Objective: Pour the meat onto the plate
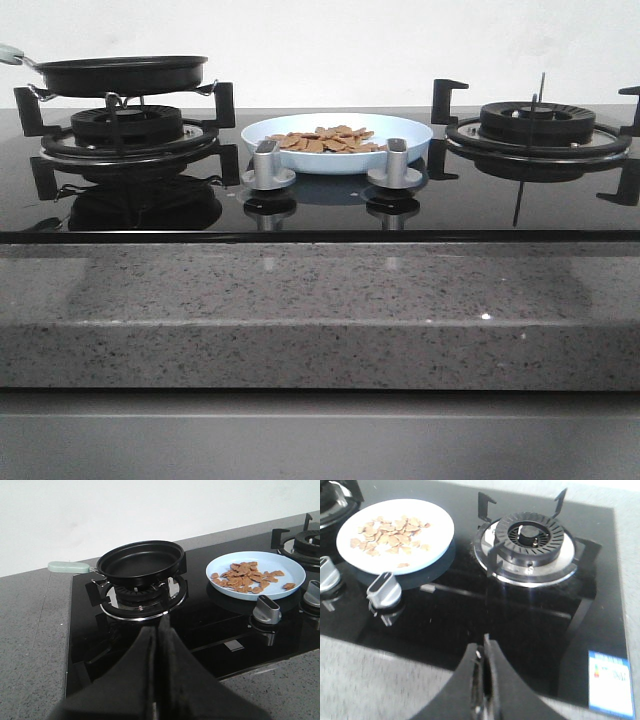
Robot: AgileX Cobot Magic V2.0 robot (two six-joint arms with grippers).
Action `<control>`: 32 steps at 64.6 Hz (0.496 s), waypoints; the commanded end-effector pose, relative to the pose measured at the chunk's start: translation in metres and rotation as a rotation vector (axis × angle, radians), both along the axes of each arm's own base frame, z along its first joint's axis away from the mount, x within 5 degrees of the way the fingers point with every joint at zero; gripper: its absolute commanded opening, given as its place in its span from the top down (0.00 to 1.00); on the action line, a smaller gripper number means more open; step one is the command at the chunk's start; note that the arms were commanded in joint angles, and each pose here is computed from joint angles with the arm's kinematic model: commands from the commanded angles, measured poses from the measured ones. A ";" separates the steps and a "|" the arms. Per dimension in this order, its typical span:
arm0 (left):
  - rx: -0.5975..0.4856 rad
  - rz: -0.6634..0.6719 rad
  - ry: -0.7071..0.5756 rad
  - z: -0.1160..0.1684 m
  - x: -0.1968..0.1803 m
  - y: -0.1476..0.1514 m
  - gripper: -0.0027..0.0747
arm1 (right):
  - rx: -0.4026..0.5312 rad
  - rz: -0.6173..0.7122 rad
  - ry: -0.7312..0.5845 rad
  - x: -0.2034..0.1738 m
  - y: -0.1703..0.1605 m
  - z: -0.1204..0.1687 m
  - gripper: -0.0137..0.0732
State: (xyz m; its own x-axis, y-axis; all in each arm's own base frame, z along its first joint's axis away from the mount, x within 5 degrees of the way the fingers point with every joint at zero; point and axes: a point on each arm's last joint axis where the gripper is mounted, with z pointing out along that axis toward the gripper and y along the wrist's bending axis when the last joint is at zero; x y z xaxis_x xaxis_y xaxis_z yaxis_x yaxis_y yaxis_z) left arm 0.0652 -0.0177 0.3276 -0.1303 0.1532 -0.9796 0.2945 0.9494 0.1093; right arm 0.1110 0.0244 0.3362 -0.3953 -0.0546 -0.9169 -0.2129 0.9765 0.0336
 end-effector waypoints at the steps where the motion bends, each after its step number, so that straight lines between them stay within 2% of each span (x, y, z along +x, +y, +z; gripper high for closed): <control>1: -0.041 -0.012 -0.090 0.015 0.001 -0.001 0.99 | 0.010 -0.012 -0.150 -0.013 -0.004 0.001 0.92; 13: -0.041 -0.012 -0.090 0.015 0.001 -0.001 0.99 | 0.015 -0.014 -0.181 -0.034 -0.008 -0.026 0.92; 32: -0.041 -0.012 -0.090 0.015 0.001 -0.001 0.99 | 0.037 -0.017 -0.241 -0.036 -0.008 -0.023 0.92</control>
State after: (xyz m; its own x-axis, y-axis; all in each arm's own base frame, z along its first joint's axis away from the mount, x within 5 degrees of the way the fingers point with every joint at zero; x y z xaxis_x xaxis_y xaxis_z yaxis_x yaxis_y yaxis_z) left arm 0.0652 -0.0177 0.3276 -0.1303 0.1532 -0.9796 0.2945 0.9494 0.1093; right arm 0.0731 0.0168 0.2976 -0.2714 -0.0284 -0.9620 -0.2091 0.9774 0.0301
